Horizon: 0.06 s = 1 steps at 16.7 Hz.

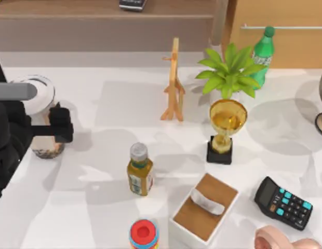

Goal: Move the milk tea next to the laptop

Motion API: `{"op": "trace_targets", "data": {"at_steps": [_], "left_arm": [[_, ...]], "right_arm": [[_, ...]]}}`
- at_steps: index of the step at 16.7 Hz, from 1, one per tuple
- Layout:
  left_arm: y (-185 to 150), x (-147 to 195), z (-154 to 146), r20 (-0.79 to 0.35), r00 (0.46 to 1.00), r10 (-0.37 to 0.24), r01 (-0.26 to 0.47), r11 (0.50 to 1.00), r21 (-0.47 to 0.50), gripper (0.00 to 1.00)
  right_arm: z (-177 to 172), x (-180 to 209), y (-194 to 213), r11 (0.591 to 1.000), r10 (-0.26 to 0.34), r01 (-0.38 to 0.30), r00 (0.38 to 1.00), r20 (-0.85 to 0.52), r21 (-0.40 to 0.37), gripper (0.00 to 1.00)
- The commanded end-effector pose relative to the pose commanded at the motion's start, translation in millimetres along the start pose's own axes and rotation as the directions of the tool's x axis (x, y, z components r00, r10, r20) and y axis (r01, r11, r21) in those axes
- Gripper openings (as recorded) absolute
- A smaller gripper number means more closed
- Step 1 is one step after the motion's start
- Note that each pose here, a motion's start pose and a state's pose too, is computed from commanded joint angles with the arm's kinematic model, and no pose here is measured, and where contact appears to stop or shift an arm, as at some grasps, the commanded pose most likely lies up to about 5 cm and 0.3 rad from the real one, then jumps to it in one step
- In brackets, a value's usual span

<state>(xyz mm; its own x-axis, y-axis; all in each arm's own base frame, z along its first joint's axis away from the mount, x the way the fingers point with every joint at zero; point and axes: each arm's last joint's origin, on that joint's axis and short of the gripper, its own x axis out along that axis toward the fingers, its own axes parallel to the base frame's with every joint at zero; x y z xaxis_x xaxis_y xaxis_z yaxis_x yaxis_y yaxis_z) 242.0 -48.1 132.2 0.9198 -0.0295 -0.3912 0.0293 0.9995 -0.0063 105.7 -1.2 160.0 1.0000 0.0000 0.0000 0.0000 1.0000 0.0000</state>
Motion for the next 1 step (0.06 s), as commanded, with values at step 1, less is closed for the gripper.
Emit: {"op": "trace_targets", "data": {"at_steps": [1], "left_arm": [[0.0, 0.0, 0.0, 0.0, 1.0, 0.0, 0.0, 1.0, 0.0, 1.0]], "right_arm": [[0.0, 0.0, 0.0, 1.0, 0.0, 0.0, 1.0, 0.0, 0.0, 1.0]]}}
